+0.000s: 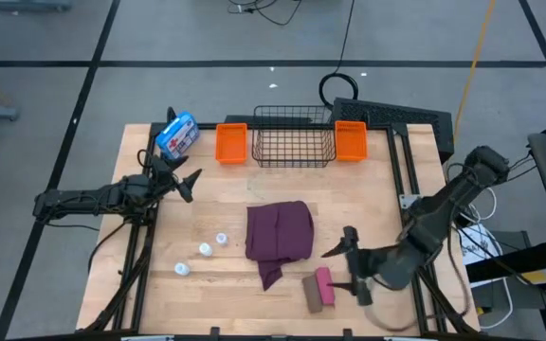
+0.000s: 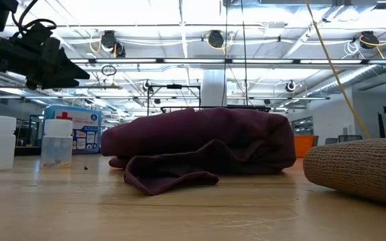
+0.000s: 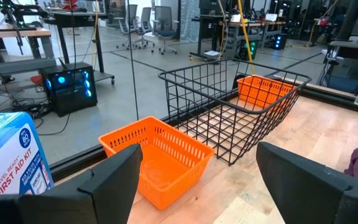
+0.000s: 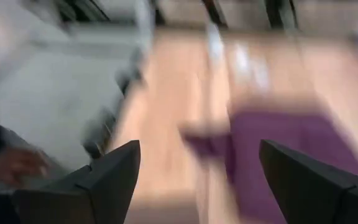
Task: Pick & place medical supplies in basket/bin
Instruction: Put the black bandage into the right orange bin, then put the pink bandage into the right orange bin
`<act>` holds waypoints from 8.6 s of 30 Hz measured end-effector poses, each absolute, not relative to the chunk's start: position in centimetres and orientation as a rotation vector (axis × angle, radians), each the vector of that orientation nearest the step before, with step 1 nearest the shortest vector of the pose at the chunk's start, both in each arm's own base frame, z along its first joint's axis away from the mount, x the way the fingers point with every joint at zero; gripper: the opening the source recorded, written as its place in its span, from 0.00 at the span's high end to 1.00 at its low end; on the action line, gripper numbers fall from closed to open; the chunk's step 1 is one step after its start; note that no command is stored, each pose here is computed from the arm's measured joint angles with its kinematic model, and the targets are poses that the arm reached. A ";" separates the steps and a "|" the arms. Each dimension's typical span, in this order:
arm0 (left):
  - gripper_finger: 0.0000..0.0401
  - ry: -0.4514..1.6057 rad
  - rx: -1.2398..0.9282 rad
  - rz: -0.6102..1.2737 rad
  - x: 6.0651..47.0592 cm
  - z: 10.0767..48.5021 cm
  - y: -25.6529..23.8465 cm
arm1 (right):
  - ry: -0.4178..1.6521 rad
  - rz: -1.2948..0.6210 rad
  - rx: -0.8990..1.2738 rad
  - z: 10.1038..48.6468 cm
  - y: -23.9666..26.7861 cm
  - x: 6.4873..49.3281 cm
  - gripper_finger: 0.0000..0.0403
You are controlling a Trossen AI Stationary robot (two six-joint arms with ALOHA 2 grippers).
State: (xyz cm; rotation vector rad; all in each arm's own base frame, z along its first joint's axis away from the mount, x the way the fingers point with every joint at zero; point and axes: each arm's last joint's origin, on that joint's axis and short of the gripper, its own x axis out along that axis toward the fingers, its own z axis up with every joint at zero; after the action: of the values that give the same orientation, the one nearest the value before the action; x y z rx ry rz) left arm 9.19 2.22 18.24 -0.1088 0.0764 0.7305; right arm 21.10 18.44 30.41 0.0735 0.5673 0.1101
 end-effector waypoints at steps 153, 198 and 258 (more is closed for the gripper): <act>0.19 0.070 -0.111 0.730 9.2 18.3 2.2 | 0.745 -1.154 0.711 19.5 -22.0 15.9 0.69; 0.19 0.070 -0.111 0.730 9.2 18.3 2.2 | 0.488 -0.839 0.576 24.1 -19.5 18.3 0.49; 0.19 0.072 -0.110 0.730 9.2 18.3 2.2 | 0.080 0.408 0.247 24.8 23.6 26.3 0.51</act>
State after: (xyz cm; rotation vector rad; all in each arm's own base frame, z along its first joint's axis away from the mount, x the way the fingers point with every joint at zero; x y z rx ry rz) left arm 9.19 2.22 18.29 -0.1100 0.0717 0.7302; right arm 26.34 23.62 24.77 0.2475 0.0802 0.4077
